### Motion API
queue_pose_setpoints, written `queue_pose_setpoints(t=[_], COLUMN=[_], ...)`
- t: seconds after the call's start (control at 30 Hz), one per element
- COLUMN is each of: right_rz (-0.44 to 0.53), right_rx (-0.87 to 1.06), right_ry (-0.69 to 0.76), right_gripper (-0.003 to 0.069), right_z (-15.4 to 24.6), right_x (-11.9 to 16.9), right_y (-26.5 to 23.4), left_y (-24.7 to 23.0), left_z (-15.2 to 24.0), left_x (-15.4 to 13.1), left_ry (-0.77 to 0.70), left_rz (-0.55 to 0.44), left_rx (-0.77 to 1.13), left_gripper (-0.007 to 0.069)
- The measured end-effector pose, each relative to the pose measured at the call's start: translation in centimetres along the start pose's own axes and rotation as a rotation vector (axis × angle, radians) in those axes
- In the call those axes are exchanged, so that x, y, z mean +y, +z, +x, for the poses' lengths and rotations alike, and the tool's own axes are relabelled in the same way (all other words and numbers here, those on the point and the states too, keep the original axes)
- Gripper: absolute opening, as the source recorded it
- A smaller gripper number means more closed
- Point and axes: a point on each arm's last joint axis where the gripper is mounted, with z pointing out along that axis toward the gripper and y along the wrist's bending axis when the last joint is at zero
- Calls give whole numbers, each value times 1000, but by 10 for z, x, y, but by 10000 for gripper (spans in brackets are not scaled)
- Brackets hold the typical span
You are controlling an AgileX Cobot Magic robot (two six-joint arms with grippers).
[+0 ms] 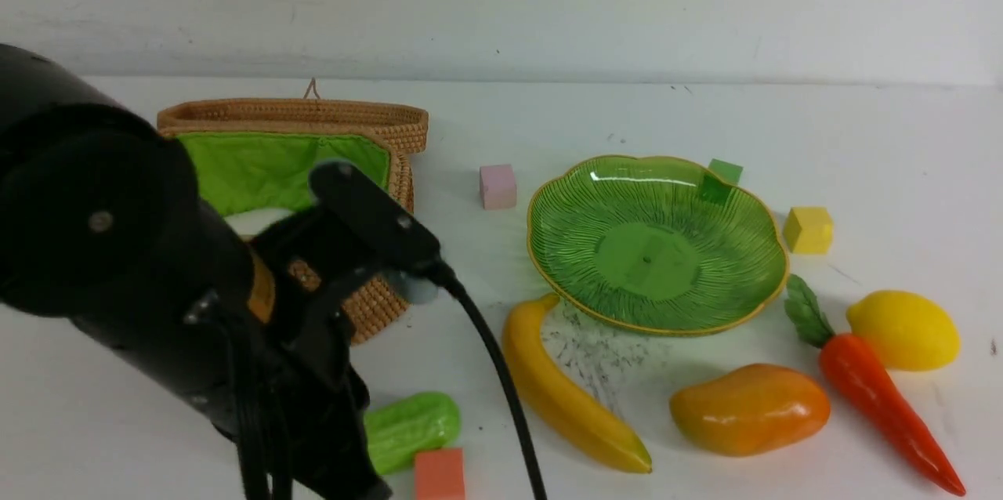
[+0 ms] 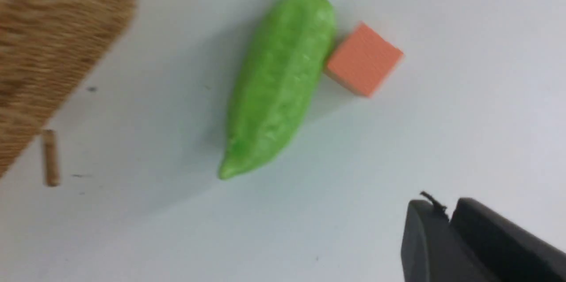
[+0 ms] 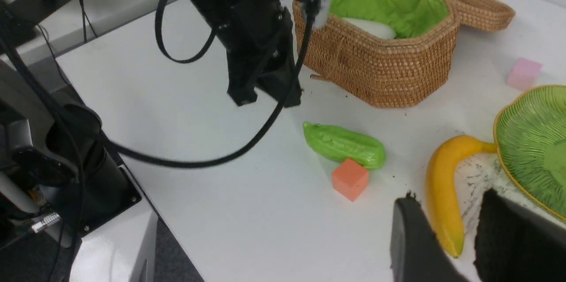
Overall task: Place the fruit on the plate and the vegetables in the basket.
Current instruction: Take a chayote with your left arm and place it on the basket on the left.
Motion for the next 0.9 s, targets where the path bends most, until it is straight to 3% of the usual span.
queue_pose_setpoints(t=[0.1,0.23,0.43,0.6,0.9], right_rz=[-1,-4,-9,-11,-12], right_rx=[4,21,42,45,47], right_ry=[0,1,3,4,4], right_gripper=[226,230,232,232,232], right_z=[0,2,4,4,4], right_x=[0,0,1,1,1], right_y=[0,0,0,0,0], left_y=[18,49,83,99,138], left_z=[-4,-10,-16,-19,-15], left_x=[5,28,54,57,60], left_ry=[64,81,97,186,268], left_rz=[-3,-40,-73,-69,-36], left_rx=[53,100,82,88,181], left_gripper=[172,405,613,625,447])
